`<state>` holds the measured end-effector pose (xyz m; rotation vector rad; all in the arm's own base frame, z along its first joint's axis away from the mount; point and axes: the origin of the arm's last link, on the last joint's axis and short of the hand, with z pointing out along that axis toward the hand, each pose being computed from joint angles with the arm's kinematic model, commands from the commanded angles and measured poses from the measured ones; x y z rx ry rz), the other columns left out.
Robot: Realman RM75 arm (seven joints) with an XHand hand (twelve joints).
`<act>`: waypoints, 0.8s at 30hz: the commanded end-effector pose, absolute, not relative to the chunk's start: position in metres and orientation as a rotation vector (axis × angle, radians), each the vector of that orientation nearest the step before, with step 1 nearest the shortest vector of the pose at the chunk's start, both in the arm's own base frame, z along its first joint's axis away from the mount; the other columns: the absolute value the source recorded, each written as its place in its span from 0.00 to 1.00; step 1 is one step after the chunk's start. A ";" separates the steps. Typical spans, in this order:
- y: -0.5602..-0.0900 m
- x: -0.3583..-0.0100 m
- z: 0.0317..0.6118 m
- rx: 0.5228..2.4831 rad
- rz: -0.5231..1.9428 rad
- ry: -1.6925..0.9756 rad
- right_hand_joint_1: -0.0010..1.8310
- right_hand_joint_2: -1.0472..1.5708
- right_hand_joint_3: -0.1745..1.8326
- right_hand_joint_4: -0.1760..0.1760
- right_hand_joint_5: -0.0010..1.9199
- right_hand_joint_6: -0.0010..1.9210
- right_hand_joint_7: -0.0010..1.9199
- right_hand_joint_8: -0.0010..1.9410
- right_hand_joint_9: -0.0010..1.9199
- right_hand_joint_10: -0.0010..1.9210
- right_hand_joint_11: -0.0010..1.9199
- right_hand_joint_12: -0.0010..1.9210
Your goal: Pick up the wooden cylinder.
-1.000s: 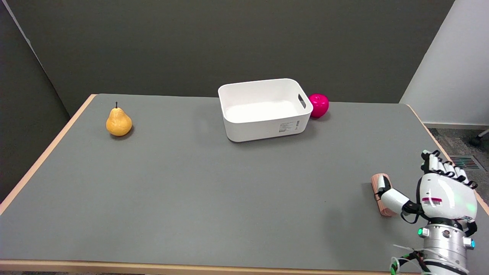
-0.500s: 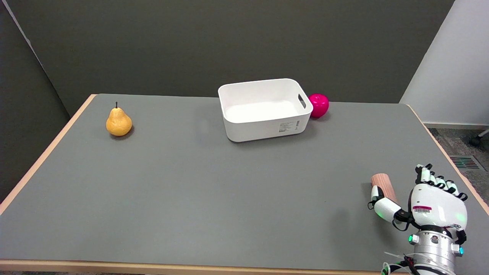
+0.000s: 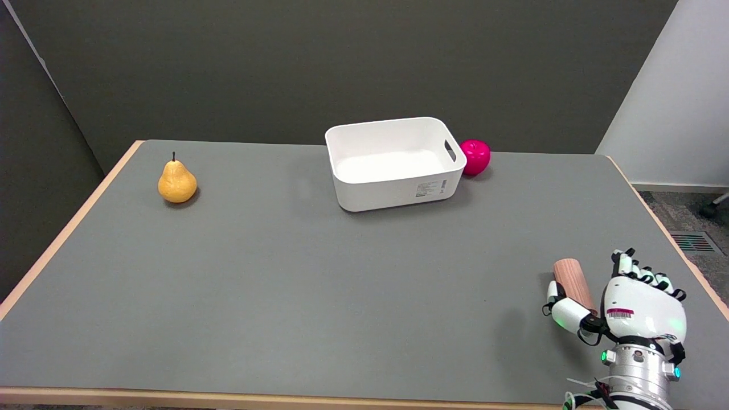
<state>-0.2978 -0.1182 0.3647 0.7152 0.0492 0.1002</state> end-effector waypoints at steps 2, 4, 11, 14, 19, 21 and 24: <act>-0.138 -0.315 0.384 0.677 0.059 -0.012 0.19 0.65 0.47 0.00 0.08 0.26 0.25 0.42 0.22 0.62 0.19 0.84; -0.140 -0.319 0.386 0.676 0.047 -0.016 0.20 0.65 0.47 0.00 0.08 0.26 0.25 0.42 0.22 0.62 0.19 0.84; -0.143 -0.321 0.390 0.671 0.039 -0.001 0.22 0.65 0.47 0.00 0.07 0.25 0.25 0.41 0.21 0.61 0.19 0.84; -0.146 -0.320 0.390 0.671 0.046 0.005 0.24 0.65 0.47 0.00 0.07 0.25 0.25 0.41 0.22 0.61 0.19 0.84; -0.151 -0.319 0.389 0.684 0.056 0.008 0.26 0.65 0.48 0.00 0.08 0.26 0.26 0.42 0.22 0.61 0.20 0.85; -0.154 -0.318 0.389 0.691 0.060 0.005 0.28 0.66 0.48 0.00 0.08 0.26 0.26 0.42 0.22 0.61 0.20 0.85; -0.159 -0.318 0.388 0.701 0.068 0.004 0.30 0.66 0.49 0.00 0.08 0.26 0.27 0.43 0.23 0.61 0.21 0.85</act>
